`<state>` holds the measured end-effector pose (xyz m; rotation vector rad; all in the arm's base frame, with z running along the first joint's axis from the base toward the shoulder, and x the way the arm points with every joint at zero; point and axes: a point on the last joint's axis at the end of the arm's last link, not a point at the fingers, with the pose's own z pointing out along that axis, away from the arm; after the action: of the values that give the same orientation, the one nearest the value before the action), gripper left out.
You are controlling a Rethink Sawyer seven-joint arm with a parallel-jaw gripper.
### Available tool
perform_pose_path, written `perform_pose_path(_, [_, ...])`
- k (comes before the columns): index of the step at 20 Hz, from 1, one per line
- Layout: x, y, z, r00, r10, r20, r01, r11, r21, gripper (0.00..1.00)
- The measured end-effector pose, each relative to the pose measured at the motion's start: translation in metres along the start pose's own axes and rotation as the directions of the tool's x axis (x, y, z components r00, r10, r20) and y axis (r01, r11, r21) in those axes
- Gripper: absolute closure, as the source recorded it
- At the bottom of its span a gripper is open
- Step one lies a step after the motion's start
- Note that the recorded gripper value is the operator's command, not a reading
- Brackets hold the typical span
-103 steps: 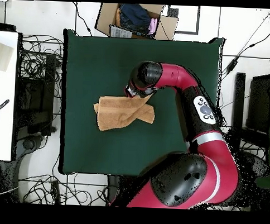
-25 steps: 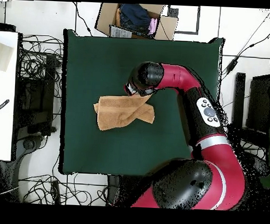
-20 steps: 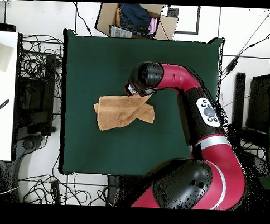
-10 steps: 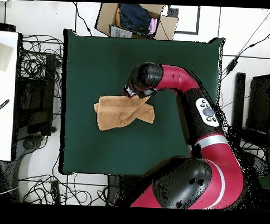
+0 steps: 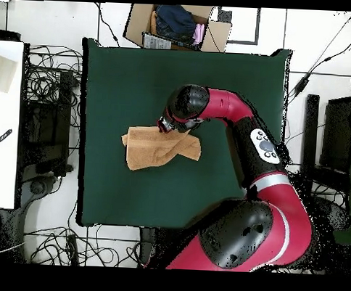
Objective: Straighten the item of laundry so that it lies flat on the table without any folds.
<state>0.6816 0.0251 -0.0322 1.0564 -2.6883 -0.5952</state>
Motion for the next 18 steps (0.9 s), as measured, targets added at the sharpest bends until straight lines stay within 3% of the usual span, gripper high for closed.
perform_pose_path(18, [-0.0010, -0.0025, 0.0078, 1.000, 0.013, 0.001, -0.013, 1.000, -0.025, 0.00])
